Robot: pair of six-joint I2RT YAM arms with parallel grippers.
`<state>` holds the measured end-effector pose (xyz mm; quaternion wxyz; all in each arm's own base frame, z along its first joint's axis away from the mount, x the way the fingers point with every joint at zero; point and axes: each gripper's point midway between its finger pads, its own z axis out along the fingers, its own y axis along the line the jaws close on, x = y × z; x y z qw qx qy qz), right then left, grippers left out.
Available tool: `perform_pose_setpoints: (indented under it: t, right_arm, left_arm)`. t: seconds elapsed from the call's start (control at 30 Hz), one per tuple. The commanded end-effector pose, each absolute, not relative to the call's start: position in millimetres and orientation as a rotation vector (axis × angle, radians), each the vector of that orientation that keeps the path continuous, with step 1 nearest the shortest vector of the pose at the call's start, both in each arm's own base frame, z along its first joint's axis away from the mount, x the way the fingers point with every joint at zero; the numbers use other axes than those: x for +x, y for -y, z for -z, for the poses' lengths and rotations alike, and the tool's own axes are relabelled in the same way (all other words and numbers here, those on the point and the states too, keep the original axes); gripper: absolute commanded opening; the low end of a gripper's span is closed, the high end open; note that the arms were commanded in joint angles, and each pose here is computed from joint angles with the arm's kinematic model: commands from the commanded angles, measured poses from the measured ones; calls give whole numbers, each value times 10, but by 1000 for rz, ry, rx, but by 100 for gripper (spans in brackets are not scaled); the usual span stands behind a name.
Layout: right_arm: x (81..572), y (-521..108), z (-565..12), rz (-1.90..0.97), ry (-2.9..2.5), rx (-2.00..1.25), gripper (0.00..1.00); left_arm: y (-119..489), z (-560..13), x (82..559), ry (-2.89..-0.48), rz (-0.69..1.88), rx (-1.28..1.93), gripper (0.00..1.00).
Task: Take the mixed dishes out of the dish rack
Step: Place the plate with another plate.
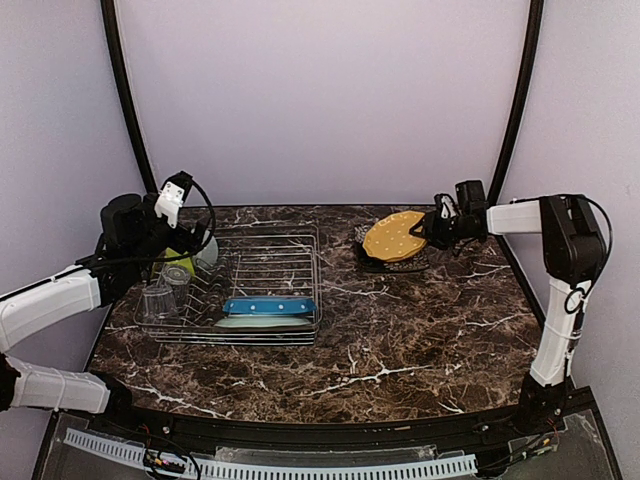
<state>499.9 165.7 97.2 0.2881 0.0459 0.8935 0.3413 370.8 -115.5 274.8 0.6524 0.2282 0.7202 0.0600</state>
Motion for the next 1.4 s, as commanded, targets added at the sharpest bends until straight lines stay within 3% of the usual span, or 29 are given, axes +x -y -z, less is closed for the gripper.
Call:
perform_pose_setpoints:
  t: [0.0,0.9,1.37]
  right_arm:
    - [5120,-1637,-1052,-874,-2338,78,48]
    - [5141,-1420,-686,-662,-2414,68,48]
    - [5107,-1205,-848,-490,-2414,69,59]
  left_arm:
    - [1164,-2764,3713,-1630,-119,512,99]
    - [1181,-2749,3707,-1632,-115,525,99]
    - [1188,-2752,3709,-1632,-110,527,99]
